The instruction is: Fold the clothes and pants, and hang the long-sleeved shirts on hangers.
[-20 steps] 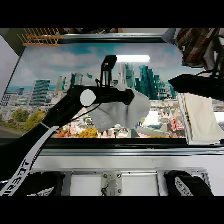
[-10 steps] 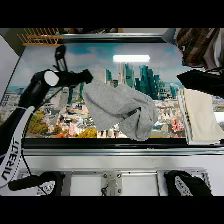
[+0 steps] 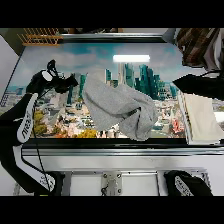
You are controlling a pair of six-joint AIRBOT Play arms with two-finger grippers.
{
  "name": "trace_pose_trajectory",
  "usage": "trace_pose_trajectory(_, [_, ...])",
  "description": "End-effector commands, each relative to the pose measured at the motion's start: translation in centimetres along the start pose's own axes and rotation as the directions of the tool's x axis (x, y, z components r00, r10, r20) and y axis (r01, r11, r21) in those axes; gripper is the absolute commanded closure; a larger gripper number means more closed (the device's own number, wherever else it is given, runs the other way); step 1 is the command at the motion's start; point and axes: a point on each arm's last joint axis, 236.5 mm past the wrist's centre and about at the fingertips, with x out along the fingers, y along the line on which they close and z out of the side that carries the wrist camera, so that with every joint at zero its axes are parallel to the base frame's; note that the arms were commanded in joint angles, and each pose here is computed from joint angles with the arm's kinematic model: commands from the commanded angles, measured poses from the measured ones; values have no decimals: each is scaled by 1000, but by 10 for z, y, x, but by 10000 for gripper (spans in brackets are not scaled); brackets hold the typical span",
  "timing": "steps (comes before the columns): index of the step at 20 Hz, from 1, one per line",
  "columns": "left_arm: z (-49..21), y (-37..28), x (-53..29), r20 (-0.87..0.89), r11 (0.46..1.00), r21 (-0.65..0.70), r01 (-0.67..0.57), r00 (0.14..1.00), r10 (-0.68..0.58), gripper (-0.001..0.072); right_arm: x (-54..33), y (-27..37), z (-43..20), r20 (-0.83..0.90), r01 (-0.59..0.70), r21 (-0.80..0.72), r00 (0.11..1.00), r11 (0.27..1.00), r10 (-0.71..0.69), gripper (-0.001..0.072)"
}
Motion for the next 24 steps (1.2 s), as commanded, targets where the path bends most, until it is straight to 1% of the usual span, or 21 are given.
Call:
trace_pose_trajectory(1, [-17,-16,35,-116,998,67,14,993,-6,14,9,-5,-5,-34,-2,15,999,1000,3,690])
trace_pose_trajectory(3, [-25,-36,47,-153,990,133,37,988,-17,13,17,-10,-10,-61,-1,29,998,1000,3,690])
trace_pose_trajectory(7, [-27,-68,61,-152,980,185,69,987,-40,15,34,-21,-21,-126,4,60,992,998,4,689])
trace_pose_trajectory(8, [-27,-70,63,-154,981,181,70,987,-42,149,40,-26,-23,-139,9,70,990,998,1,689])
trace_pose_trajectory(9, [-28,-73,65,-156,980,183,72,987,-43,414,45,-33,-24,-152,16,84,988,996,-3,689])
trace_pose_trajectory(10, [-27,-74,64,-153,981,181,73,987,-45,704,52,-48,-29,-176,45,95,984,994,-28,686])
trace_pose_trajectory(13, [-8,-79,48,-125,979,188,81,990,-58,697,76,-118,-53,-290,206,157,944,966,-154,681])
trace_pose_trajectory(14, [-1,-80,43,-113,978,189,84,992,-63,697,90,-140,-66,-335,240,183,927,953,-169,667])
trace_pose_trajectory(15, [5,-82,38,-102,978,191,87,992,-69,697,106,-157,-77,-371,256,216,914,942,-163,493])
trace_pose_trajectory(16, [7,-84,36,-99,977,195,90,992,-72,698,123,-170,-91,-408,268,247,901,931,-150,219])
trace_pose_trajectory(17, [6,-84,34,-105,976,196,90,992,-70,697,142,-184,-106,-437,280,277,889,919,-139,101])
trace_pose_trajectory(18, [3,-82,35,-119,977,196,88,991,-66,697,160,-192,-117,-454,281,301,883,911,-122,164])
trace_pose_trajectory(19, [-1,-80,36,-132,977,193,86,989,-61,697,177,-196,-127,-459,267,326,883,907,-96,251])
trace_pose_trajectory(22, [-16,-73,42,-175,980,184,77,984,-44,697,216,-188,-138,-432,197,387,902,901,-12,253])
trace_pose_trajectory(24, [-18,-72,43,-183,980,183,76,982,-42,698,229,-185,-141,-426,194,388,905,901,-11,253])
